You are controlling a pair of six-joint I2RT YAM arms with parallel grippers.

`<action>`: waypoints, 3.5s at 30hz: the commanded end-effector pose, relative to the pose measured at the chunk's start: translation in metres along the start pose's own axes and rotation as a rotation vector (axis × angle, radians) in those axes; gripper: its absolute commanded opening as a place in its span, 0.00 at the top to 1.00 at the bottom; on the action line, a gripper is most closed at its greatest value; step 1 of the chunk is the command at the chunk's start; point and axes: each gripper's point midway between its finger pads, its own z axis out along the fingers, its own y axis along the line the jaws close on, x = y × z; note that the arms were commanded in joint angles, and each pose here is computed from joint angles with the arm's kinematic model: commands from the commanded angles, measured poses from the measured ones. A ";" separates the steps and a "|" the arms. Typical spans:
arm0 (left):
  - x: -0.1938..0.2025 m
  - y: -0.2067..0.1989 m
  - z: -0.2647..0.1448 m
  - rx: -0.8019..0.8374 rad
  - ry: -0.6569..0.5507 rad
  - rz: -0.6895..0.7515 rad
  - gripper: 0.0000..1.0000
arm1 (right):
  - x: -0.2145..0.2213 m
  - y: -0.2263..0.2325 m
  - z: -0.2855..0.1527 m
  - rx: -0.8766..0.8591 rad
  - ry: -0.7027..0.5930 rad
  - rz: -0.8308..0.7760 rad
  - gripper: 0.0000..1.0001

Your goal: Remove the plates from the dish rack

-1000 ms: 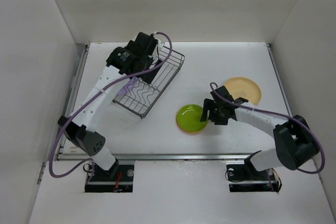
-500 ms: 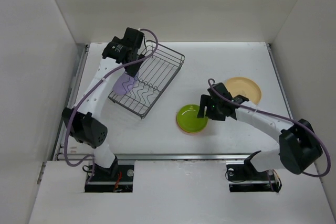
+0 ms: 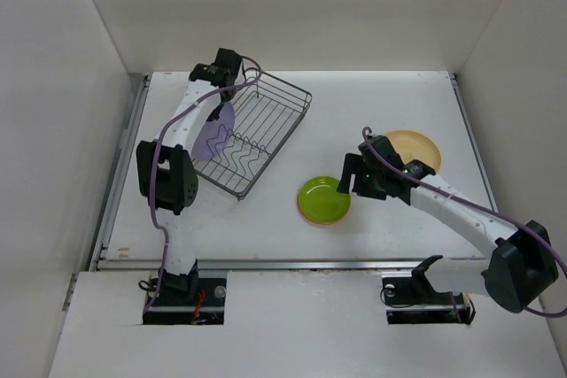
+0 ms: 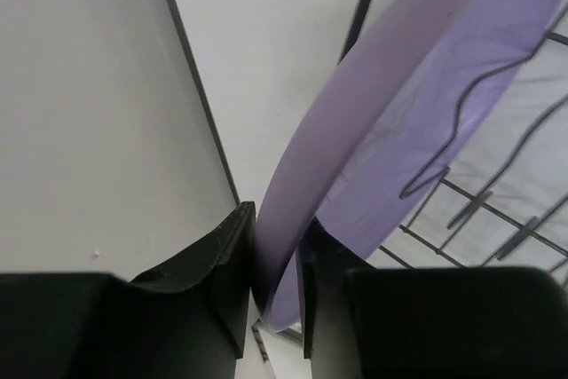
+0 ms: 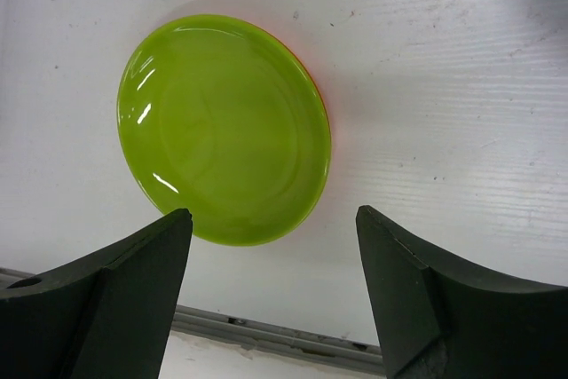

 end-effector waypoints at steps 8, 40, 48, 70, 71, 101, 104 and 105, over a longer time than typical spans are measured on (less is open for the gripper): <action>-0.008 0.047 -0.057 -0.081 -0.150 -0.163 1.00 | -0.019 0.014 -0.028 -0.043 -0.059 -0.001 0.19; 0.030 -0.148 -0.290 0.923 -0.547 0.475 1.00 | -0.086 0.107 -0.107 -0.434 -0.349 -0.115 0.02; 0.019 -0.158 -0.283 0.875 -0.538 0.480 0.94 | -0.097 0.100 -0.121 -0.413 -0.420 -0.084 1.00; -0.017 -0.057 -0.270 0.392 -0.647 -0.087 0.00 | -0.163 -0.116 -0.115 0.231 -0.539 0.587 1.00; -0.011 -0.057 -0.266 0.382 -0.634 -0.083 0.00 | -0.160 -0.123 -0.121 0.245 -0.546 0.603 1.00; 0.034 -0.041 -0.253 0.374 -0.590 0.003 0.00 | -0.089 -0.211 -0.015 0.476 -0.252 0.743 0.00; 0.030 -0.046 -0.251 0.384 -0.576 0.016 0.00 | -0.099 -0.207 -0.039 0.479 -0.300 0.720 0.00; 0.029 -0.047 -0.250 0.384 -0.566 0.021 0.00 | -0.104 -0.208 -0.048 0.491 -0.329 0.718 0.00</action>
